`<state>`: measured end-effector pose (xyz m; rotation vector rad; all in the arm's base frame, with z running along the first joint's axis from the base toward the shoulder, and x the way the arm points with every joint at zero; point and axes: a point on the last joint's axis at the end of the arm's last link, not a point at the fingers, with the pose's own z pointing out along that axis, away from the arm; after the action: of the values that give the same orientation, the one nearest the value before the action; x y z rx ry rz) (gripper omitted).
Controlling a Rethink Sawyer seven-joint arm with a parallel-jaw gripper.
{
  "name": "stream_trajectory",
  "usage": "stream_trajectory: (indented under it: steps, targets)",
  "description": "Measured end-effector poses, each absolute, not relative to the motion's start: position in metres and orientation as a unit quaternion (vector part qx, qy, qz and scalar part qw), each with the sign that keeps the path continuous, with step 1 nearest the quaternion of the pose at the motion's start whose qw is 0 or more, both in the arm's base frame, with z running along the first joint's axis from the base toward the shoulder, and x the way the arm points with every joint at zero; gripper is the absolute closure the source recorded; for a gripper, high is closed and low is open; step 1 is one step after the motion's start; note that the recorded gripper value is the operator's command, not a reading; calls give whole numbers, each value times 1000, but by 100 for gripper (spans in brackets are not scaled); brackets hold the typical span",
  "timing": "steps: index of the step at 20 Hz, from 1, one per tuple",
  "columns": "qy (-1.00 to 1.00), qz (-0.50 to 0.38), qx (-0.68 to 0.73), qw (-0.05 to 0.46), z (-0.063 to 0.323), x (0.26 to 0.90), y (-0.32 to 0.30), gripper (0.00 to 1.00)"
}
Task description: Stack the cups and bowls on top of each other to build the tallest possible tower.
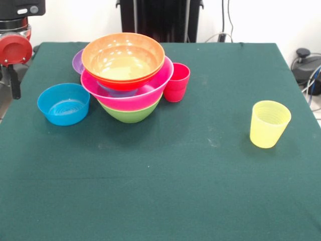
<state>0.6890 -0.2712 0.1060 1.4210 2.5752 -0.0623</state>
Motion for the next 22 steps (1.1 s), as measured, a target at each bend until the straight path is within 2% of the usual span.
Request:
stream_trajectory:
  steps: [22]
  targets:
    - [880, 6, 467, 80, 101, 695, -251, 0]
